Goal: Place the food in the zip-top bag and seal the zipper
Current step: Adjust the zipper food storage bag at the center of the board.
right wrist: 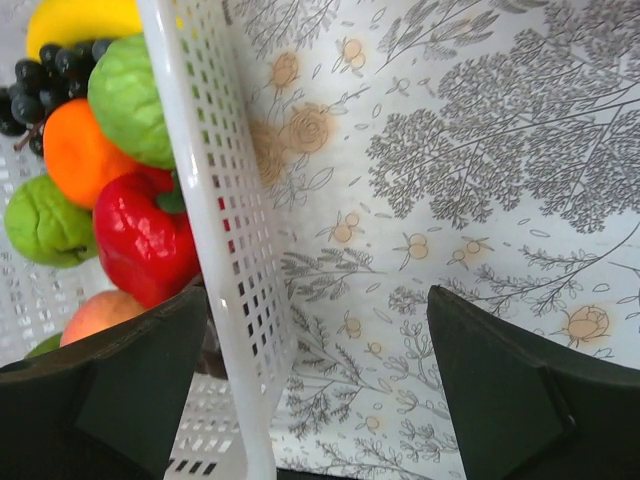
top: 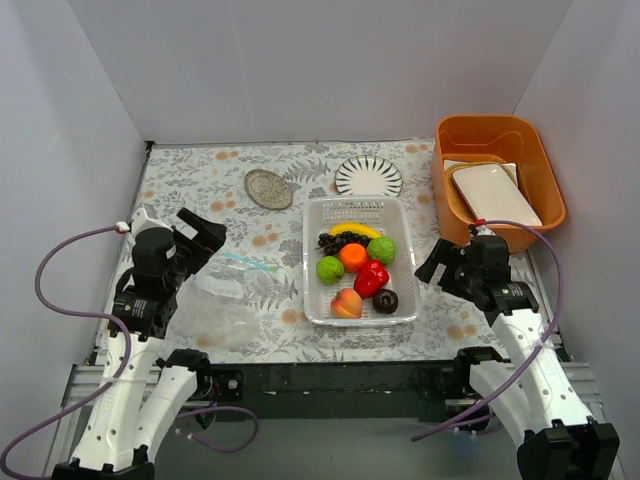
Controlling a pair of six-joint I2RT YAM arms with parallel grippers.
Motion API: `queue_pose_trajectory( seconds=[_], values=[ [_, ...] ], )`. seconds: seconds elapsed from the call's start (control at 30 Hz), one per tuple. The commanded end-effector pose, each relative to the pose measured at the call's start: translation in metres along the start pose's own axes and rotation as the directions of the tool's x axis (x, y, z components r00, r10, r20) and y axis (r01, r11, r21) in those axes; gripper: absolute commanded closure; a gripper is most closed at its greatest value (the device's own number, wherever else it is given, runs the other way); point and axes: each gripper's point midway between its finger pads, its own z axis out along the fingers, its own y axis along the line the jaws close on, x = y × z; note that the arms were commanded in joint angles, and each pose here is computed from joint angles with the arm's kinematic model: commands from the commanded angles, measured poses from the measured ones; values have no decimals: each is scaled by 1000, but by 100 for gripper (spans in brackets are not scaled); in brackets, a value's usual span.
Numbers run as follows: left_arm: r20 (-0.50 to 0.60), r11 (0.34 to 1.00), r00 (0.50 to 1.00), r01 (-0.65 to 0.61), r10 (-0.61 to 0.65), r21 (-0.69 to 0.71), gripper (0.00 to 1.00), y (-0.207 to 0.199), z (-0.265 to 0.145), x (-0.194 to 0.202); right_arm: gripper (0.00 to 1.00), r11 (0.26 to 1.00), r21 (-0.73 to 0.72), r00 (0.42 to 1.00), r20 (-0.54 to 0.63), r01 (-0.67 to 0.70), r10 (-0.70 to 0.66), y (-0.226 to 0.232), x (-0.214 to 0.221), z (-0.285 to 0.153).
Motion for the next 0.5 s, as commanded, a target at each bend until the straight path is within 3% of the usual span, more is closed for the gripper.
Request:
queue_pose_trajectory(
  seconds=[0.0, 0.2, 0.47],
  values=[
    [-102, 999, 994, -37, 41, 38, 2, -7, 0, 18, 2, 993, -89, 995, -44, 82, -86, 17, 2, -16],
    [-88, 997, 994, -54, 58, 46, 2, -8, 15, 17, 2, 985, -154, 996, -35, 81, -87, 25, 8, -17],
    [-172, 999, 984, -45, 44, 0, 2, -9, 30, 27, 2, 948, -249, 977, -17, 200, -211, 43, -2, -27]
  ],
)
